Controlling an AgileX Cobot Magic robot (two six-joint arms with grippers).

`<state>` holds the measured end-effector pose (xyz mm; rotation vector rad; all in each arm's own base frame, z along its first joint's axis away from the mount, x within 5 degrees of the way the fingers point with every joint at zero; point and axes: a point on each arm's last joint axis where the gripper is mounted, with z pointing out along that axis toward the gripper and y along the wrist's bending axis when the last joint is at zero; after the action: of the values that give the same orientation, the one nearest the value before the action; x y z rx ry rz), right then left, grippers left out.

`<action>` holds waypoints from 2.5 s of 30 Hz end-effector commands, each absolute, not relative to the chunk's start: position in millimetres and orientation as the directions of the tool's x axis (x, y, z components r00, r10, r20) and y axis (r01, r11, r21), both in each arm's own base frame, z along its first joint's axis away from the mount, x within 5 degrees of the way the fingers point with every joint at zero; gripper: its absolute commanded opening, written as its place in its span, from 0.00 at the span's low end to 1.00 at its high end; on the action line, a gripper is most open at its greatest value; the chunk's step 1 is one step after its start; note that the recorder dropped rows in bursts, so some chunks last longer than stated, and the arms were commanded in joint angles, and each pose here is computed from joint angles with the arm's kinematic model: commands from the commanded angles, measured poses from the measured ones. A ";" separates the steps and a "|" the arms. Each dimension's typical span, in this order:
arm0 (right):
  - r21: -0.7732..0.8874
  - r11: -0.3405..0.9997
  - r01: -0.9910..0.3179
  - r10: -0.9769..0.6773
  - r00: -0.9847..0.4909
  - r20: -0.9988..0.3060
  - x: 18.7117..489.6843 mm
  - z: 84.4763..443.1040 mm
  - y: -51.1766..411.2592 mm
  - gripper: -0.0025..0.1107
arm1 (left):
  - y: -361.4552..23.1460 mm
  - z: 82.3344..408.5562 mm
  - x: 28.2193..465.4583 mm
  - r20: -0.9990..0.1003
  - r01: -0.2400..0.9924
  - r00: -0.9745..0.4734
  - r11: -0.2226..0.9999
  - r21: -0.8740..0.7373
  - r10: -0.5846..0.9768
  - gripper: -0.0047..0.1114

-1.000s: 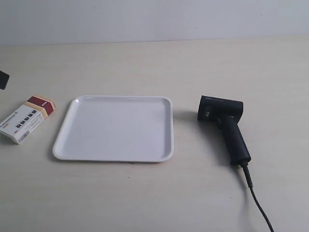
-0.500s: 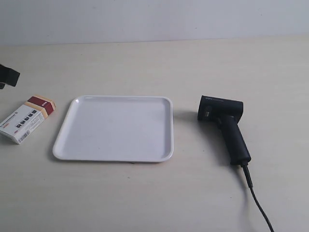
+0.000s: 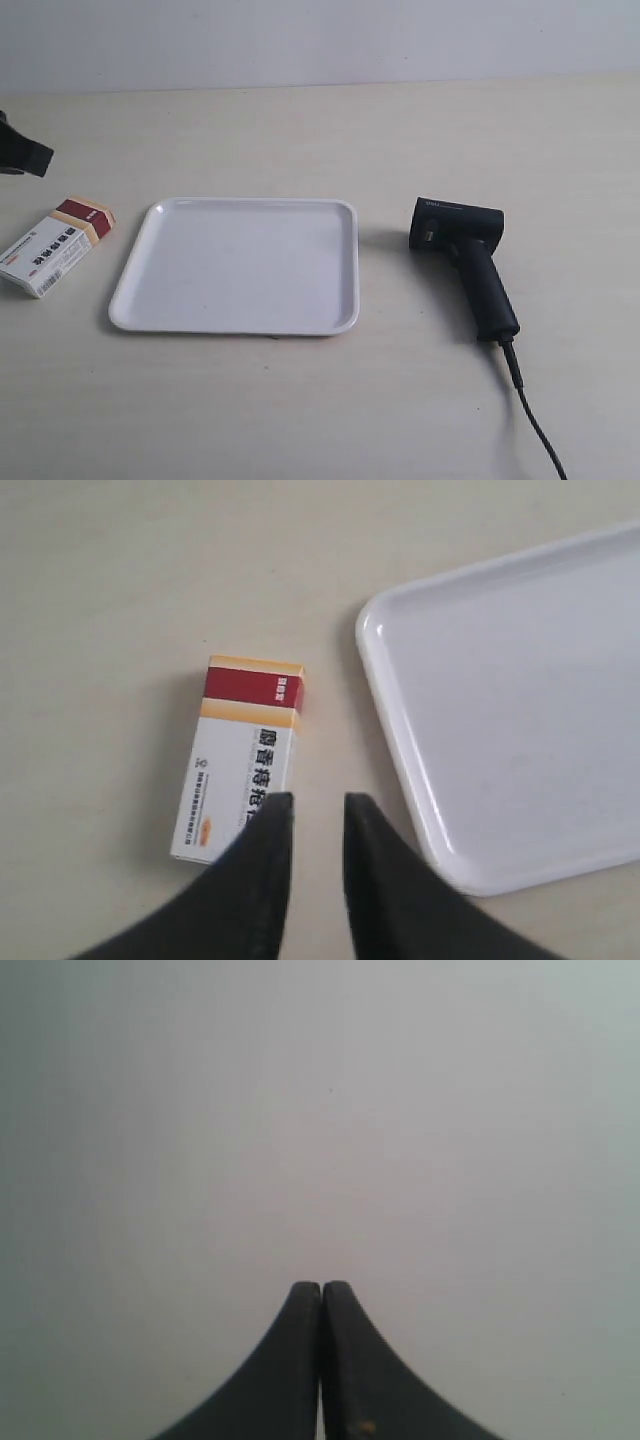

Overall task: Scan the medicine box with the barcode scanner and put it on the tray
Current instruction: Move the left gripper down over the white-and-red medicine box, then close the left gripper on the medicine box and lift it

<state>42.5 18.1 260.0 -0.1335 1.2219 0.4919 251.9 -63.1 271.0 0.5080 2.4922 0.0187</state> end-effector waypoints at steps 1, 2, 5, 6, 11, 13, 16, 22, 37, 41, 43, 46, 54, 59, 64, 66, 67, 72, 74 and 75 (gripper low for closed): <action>0.157 0.889 -0.431 0.284 0.247 -0.927 41.7 260.9 18.0 0.02 | -69.2 266.7 277.3 -0.530 0.378 -0.744 0.910 0.170 0.408 0.62; 0.157 0.889 -0.431 0.284 0.247 -0.927 41.7 260.9 18.0 0.02 | -72.5 266.5 289.1 -0.529 0.379 -0.744 0.910 0.170 0.408 0.70; 0.160 0.889 -0.429 0.283 0.240 -0.929 42.0 260.3 18.0 0.02 | -77.9 262.9 313.7 -0.522 0.383 -0.741 0.904 0.190 0.423 0.73; 0.162 0.891 -0.425 0.275 0.221 -0.936 42.7 257.9 18.1 0.02 | -78.9 256.9 320.9 -0.503 0.376 -0.756 0.907 0.192 0.420 0.73; 0.164 0.894 -0.417 0.264 0.194 -0.945 43.6 255.2 18.2 0.02 | -63.7 229.8 342.3 -0.421 0.311 -0.813 0.911 0.271 0.402 0.92; 0.164 0.894 -0.417 0.264 0.194 -0.945 43.6 255.2 18.2 0.02 | -58.2 225.5 345.1 -0.412 0.268 -0.830 0.917 0.295 0.375 0.95; 0.164 0.894 -0.417 0.264 0.194 -0.945 43.6 255.2 18.2 0.02 | -57.2 222.2 345.3 -0.389 0.280 -0.835 0.909 0.308 0.389 0.95; 0.164 0.894 -0.417 0.264 0.194 -0.945 43.6 255.2 18.2 0.02 | -61.2 223.2 347.9 -0.438 0.265 -0.823 0.926 0.268 0.362 0.95; 0.164 0.894 -0.417 0.264 0.194 -0.945 43.6 255.2 18.2 0.02 | -58.7 213.7 371.6 -0.281 0.290 -0.901 0.940 0.178 0.331 0.94; 0.164 0.894 -0.417 0.264 0.194 -0.945 43.6 255.2 18.2 0.02 | -50.8 207.1 379.6 -0.236 0.332 -0.904 0.934 0.134 0.356 0.94; 0.164 0.894 -0.417 0.264 0.194 -0.945 43.6 255.2 18.2 0.02 | -44.1 202.8 382.2 -0.224 0.320 -0.913 0.939 0.128 0.342 0.94; 0.164 0.894 -0.417 0.264 0.194 -0.945 43.6 255.2 18.2 0.02 | -34.9 193.9 385.0 -0.209 0.289 -0.929 0.951 0.107 0.306 0.94; 0.164 0.894 -0.417 0.264 0.194 -0.945 43.6 255.2 18.2 0.02 | -36.6 160.8 390.0 -0.142 0.355 -0.923 0.934 0.046 0.358 0.94; 0.164 0.894 -0.417 0.264 0.194 -0.945 43.6 255.2 18.2 0.02 | -36.9 147.2 391.1 -0.109 0.369 -0.923 0.929 0.037 0.370 0.94; 0.162 0.894 -0.417 0.262 0.194 -0.945 43.6 255.2 18.2 0.02 | -37.3 138.5 390.9 -0.082 0.402 -0.912 0.915 0.027 0.402 0.94; 0.162 0.894 -0.417 0.262 0.194 -0.945 43.6 255.2 18.2 0.02 | -37.3 138.5 390.9 -0.082 0.403 -0.911 0.915 0.027 0.404 0.94; 0.162 0.894 -0.417 0.262 0.194 -0.945 43.6 255.2 18.2 0.02 | -37.3 138.5 390.9 -0.082 0.410 -0.908 0.912 0.028 0.411 0.94; 0.162 0.894 -0.417 0.262 0.194 -0.945 43.6 255.2 18.2 0.02 | -39.9 138.0 390.1 -0.088 0.425 -0.902 0.905 0.001 0.423 0.94; 0.162 0.894 -0.417 0.262 0.194 -0.945 43.6 255.2 18.2 0.02 | -40.0 138.0 390.1 -0.088 0.424 -0.902 0.906 -0.001 0.422 0.94; 0.162 0.894 -0.417 0.262 0.194 -0.945 43.6 255.2 18.2 0.02 | -40.0 138.0 390.1 -0.088 0.424 -0.902 0.906 -0.001 0.422 0.94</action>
<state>44.8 18.4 253.0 -0.1348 1.3031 0.4792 389.5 -38.8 135.9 0.6656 2.9880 -0.0132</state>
